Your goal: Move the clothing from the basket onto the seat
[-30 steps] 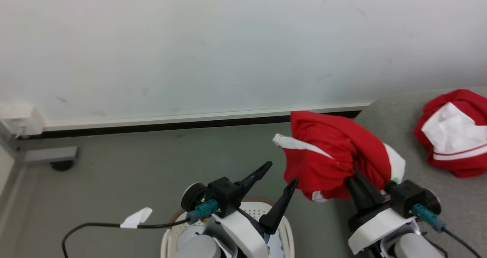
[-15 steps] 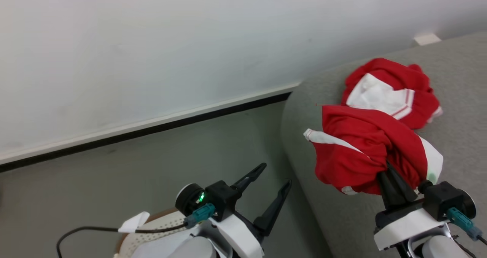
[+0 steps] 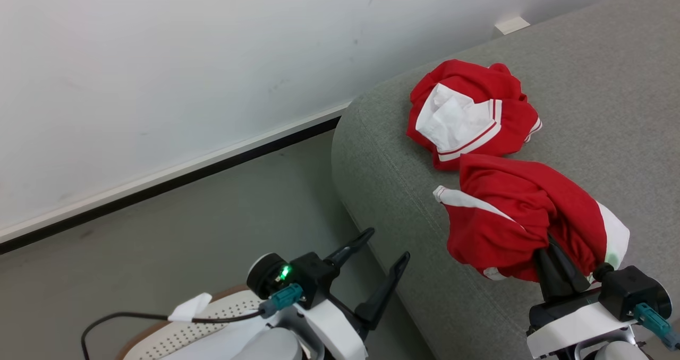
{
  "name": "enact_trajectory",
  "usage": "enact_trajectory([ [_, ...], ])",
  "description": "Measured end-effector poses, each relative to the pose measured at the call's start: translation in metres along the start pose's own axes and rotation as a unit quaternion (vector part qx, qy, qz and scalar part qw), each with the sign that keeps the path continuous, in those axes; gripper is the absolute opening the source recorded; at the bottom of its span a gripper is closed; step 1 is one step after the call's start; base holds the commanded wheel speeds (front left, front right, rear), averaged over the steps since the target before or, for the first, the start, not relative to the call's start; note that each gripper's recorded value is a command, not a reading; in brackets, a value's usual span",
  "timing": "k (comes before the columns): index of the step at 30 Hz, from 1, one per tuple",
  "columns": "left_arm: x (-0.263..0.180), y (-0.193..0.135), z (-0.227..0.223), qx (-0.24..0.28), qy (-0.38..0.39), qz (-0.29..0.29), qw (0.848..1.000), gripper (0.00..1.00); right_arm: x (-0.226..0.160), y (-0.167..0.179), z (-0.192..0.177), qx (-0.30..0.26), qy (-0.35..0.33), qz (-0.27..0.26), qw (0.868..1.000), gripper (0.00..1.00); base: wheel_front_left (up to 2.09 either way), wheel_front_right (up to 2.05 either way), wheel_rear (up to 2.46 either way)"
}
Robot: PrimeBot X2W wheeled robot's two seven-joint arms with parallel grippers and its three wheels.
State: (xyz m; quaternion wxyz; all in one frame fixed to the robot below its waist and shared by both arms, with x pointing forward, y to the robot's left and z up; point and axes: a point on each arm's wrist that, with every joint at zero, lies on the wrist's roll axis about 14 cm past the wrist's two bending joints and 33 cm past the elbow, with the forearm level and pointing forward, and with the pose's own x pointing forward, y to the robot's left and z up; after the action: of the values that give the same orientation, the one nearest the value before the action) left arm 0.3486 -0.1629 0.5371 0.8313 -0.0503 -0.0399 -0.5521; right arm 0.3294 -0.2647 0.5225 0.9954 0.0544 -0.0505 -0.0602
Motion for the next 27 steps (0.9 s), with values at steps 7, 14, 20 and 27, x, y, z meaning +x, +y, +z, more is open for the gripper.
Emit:
enact_trajectory([
  [7,0.002,-0.001,-0.004,-0.002,0.003,-0.006,1.0,1.0,0.0,-0.004,0.002,-0.002,-0.003,-0.007,1.0,0.0,0.0,0.0,0.0],
  [14,-0.001,0.008,-0.011,-0.006,0.006,-0.001,1.0,1.0,0.011,-0.017,0.011,-0.017,-0.013,-0.016,1.0,0.0,0.0,0.0,0.0],
  [20,-0.006,0.022,-0.021,-0.011,0.013,0.007,1.0,1.0,0.035,-0.035,0.026,-0.038,-0.022,-0.018,0.999,0.0,0.0,0.0,0.0],
  [27,-0.011,0.046,-0.031,-0.019,0.016,0.026,0.999,1.0,0.076,-0.064,0.03,-0.032,0.01,-0.029,0.999,0.0,0.0,0.0,0.0],
])
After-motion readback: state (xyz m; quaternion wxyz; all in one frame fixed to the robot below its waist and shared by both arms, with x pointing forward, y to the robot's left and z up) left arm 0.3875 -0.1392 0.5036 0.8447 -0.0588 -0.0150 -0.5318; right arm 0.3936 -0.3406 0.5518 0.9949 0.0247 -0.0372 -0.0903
